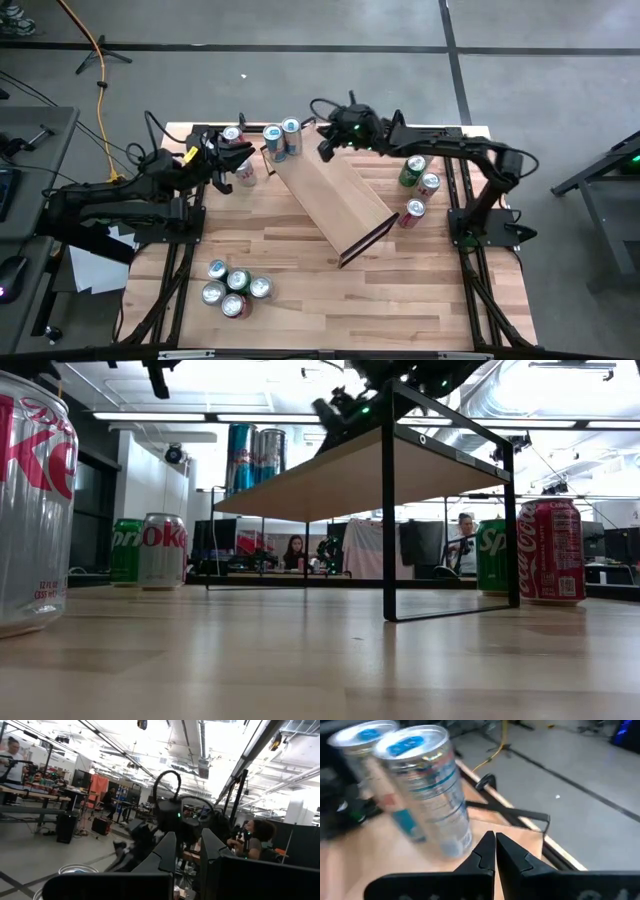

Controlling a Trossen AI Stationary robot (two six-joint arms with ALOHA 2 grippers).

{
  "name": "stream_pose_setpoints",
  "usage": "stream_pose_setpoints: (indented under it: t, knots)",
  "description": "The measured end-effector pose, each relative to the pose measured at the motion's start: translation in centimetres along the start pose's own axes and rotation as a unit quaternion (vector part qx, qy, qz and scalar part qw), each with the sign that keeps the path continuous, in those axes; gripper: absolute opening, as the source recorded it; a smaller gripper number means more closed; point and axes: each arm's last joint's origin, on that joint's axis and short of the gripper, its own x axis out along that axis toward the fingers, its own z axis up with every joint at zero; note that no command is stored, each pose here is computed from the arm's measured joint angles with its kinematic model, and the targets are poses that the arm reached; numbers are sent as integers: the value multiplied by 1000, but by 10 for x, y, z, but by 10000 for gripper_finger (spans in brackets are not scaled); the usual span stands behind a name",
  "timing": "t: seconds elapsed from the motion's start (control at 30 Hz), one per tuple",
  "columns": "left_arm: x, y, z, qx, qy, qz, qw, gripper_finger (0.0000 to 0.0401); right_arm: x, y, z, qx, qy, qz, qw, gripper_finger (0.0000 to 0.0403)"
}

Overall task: Place canned beverage on shelf
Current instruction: Put the blue soda can on the shelf aligned with the other blue soda cans

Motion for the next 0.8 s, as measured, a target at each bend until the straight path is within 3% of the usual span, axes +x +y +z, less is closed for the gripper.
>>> stream_pose_setpoints:
  t: [0.23,0.4,0.57,0.8]
  knots:
    - [-1,0,1,3,-1,-4,1000,0,-64,-11,27,-31,8,127,991,0]
    - [0,-3,-1,-1,13,-55,998,0,-102,-1,42,-28,-25,223,974,0]
    - [7,-5,-11,-9,52,-97,994,0,-128,15,47,-27,-42,261,964,0]
    - [17,-5,-25,-5,88,-101,991,0,-151,32,47,1,-35,296,955,0]
